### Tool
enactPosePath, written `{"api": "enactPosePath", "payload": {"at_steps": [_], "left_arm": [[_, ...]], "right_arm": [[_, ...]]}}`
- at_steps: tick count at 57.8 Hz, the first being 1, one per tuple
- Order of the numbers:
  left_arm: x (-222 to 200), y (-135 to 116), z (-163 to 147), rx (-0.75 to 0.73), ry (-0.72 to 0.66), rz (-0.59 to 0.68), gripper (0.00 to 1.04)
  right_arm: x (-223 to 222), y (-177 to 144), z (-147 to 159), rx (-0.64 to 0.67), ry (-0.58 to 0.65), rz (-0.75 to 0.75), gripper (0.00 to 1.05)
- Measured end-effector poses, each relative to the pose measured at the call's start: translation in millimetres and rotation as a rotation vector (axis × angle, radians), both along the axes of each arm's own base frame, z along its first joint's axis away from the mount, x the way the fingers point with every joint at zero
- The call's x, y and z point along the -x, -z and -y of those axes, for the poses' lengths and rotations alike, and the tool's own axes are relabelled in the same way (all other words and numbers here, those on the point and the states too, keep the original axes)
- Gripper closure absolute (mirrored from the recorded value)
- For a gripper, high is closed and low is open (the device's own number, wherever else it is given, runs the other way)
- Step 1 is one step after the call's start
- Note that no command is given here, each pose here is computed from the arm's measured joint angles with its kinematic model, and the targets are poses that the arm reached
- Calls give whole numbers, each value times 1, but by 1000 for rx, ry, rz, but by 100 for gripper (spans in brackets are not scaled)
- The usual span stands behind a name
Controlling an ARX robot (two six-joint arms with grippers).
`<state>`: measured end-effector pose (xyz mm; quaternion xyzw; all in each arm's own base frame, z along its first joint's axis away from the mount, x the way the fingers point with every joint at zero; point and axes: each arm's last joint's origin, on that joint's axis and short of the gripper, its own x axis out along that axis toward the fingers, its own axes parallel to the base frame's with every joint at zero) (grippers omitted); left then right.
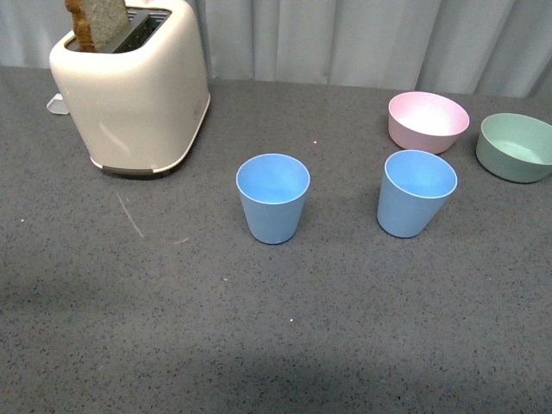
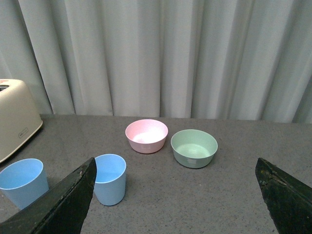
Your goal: Stack blue cups with both arms
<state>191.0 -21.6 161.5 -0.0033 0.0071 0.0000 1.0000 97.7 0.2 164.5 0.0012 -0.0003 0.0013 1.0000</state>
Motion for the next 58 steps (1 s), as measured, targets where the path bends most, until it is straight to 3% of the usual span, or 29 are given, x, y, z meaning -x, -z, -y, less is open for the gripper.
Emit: {"api": "enactPosePath", "payload": {"at_steps": [25,58], "left_arm": [[37,-1,-21,1,-5,1,101],[66,-11,-21,1,3,33,101]], "right_arm": [[0,0,0,0,0,0,10],[0,0,0,0,0,0,10]]}}
